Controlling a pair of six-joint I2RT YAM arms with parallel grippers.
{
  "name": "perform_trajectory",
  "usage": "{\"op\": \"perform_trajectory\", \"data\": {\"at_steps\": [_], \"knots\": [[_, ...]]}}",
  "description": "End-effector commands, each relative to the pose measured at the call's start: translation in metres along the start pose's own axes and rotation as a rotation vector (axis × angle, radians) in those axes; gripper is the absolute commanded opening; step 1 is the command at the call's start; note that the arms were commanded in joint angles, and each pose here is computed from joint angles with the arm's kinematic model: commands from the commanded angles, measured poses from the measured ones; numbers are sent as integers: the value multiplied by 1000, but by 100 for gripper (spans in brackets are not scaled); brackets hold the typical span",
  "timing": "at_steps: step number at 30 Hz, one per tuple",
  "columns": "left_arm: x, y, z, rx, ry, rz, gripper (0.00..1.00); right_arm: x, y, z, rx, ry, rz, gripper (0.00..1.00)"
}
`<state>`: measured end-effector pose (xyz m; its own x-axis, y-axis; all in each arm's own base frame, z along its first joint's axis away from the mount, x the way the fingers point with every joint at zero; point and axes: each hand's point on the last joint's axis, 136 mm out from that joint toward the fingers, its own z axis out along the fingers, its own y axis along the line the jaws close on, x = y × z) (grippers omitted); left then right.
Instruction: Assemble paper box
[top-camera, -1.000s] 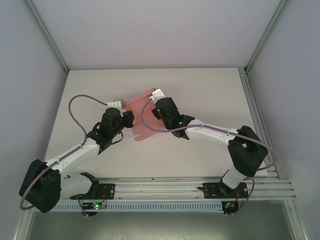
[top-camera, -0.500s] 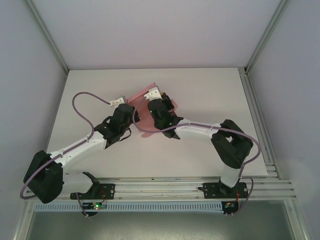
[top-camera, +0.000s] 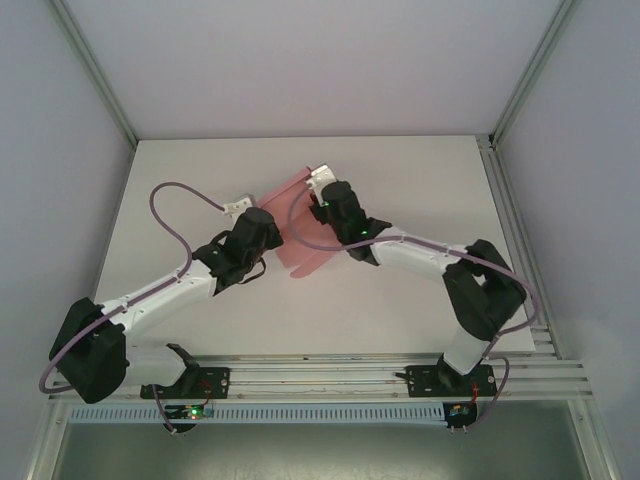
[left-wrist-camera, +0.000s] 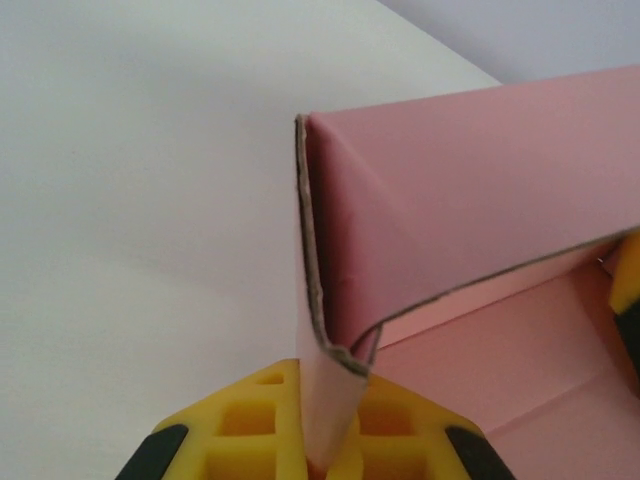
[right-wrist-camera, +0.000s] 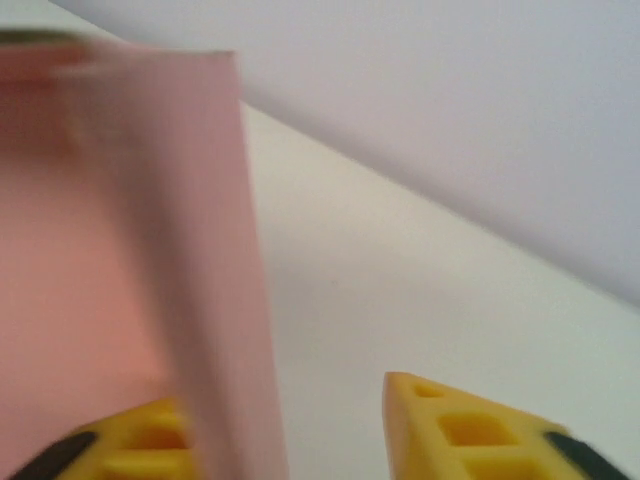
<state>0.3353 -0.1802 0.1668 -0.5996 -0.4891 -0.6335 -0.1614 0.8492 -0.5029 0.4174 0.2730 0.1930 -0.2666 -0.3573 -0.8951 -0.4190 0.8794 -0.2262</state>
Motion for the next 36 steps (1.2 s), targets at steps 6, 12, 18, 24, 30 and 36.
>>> {"op": "perform_trajectory", "data": {"at_steps": [6,12,18,24,30,36], "knots": [[-18,3,-14,-39,-70,27,0,-13,29,-65,-300,-34,26,79],[-19,1,-12,-52,-61,88,0,-28,27,-99,-320,-117,-5,98],[-42,-5,-13,-106,-81,354,0,-42,-31,-130,-149,-251,223,98],[-40,-27,-2,-34,101,848,0,-13,-94,-157,10,-264,471,98],[1,-22,-22,209,471,1363,0,11,-92,-178,-56,-186,435,98],[19,-13,-13,296,592,1715,0,37,-95,-181,-14,-92,409,98]]}}
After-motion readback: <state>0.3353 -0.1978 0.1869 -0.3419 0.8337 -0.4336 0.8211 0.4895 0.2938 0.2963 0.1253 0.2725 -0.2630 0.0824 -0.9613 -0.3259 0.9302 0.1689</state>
